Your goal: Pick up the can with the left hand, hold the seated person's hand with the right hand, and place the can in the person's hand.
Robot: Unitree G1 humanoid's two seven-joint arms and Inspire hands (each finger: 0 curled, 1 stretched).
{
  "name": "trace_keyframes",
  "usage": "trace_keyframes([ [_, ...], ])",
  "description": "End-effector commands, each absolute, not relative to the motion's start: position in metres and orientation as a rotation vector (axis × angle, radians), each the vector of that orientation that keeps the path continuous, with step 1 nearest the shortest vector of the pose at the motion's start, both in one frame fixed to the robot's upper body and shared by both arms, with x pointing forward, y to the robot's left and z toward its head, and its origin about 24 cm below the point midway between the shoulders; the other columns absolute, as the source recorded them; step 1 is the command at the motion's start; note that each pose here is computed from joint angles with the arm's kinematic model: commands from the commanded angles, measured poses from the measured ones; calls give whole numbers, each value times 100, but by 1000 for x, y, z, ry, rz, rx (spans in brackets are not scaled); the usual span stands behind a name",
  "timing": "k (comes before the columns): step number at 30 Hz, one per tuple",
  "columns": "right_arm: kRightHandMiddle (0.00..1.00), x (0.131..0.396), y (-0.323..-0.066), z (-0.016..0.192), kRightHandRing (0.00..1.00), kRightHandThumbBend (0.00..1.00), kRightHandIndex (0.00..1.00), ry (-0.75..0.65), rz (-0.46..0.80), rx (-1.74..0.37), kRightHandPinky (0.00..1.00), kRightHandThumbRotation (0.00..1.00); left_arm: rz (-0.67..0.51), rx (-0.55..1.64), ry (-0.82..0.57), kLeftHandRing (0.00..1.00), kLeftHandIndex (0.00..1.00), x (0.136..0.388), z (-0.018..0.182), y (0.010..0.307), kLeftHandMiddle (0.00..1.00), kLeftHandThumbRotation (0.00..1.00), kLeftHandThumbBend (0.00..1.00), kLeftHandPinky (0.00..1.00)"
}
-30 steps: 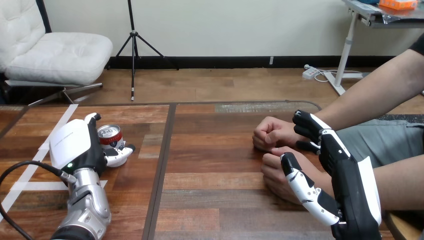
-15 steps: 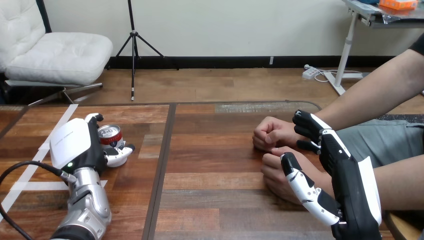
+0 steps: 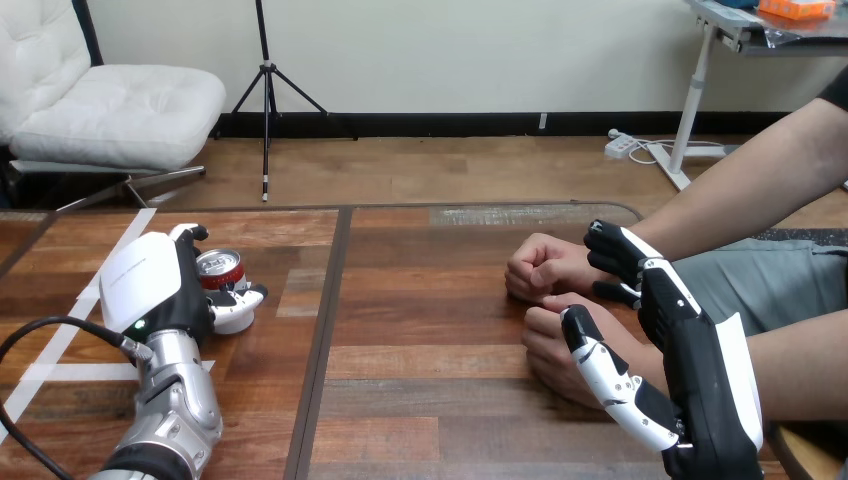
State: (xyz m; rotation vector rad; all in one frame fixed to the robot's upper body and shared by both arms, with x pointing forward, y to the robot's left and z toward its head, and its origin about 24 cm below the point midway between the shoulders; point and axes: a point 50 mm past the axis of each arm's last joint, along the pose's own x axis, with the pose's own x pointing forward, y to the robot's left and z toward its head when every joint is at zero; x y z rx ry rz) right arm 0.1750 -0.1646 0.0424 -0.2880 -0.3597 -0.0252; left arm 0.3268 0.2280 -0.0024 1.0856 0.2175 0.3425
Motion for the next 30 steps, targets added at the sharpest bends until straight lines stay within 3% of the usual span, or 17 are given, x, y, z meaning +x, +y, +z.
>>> trace_keyframes([
  [1,85,182,-164,63,84,48,84,-473,-34,-293,76,46,374,1074,114,70,78,347,26,225,75,25,71,65],
  [22,85,181,-167,64,84,48,84,-479,-38,-297,77,44,414,973,68,65,73,345,26,222,70,13,72,59],
  [30,85,181,-167,64,85,48,84,-476,-35,-283,78,43,430,941,51,61,70,345,26,221,64,2,72,55],
])
